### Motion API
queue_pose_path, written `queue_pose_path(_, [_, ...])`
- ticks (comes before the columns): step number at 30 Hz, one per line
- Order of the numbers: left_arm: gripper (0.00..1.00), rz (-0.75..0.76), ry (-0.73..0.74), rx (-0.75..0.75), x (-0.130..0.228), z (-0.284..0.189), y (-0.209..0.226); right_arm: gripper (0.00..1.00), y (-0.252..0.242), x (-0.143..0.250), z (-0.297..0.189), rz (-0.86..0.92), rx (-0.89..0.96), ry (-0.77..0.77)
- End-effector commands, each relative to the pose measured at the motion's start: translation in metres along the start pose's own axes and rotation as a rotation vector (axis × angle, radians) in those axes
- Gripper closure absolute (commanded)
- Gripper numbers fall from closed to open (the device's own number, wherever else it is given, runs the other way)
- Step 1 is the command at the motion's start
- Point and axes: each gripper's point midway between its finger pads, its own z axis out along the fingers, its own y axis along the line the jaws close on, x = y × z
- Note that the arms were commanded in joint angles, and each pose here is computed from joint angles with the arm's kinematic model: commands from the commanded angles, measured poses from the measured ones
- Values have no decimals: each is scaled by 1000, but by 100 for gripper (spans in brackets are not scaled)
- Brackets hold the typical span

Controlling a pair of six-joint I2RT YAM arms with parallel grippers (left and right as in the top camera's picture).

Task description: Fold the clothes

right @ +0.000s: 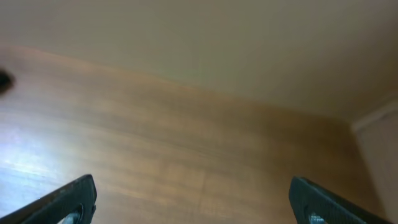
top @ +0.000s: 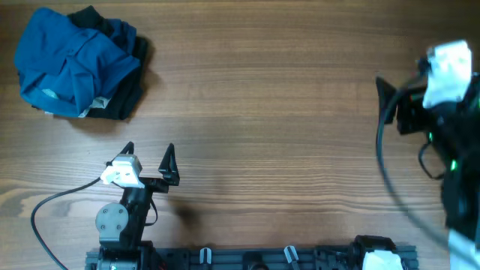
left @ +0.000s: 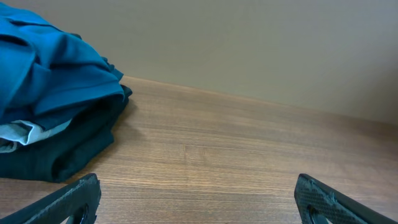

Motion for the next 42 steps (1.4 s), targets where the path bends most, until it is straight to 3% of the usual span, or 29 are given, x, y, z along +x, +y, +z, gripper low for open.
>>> queue_pose_path(1, [0, -3, -7, -20, 1, 0, 5, 0, 24, 12, 1, -37, -70, -150])
queue_pose_path(5, [0, -3, -6, -20, 1, 0, 5, 0, 28, 24, 6, 33, -34, -401])
queue_pose_path(7, [0, -3, -6, -20, 1, 0, 5, 0, 32, 53, 13, 119, -21, -459])
queue_pose_path(14, [0, -3, -7, -20, 1, 0, 5, 0, 48, 152, 36, 245, -4, -451])
queue_pose_path(19, [0, -3, -7, -20, 1, 0, 5, 0, 63, 184, 43, 236, -32, -453])
queue_pose_path(22, [0, -3, -7, -20, 1, 0, 5, 0, 69, 205, 49, 251, -44, -370])
queue_pose_path(42, [0, -3, -7, -20, 1, 0, 5, 0, 66, 195, 40, 218, -26, -423])
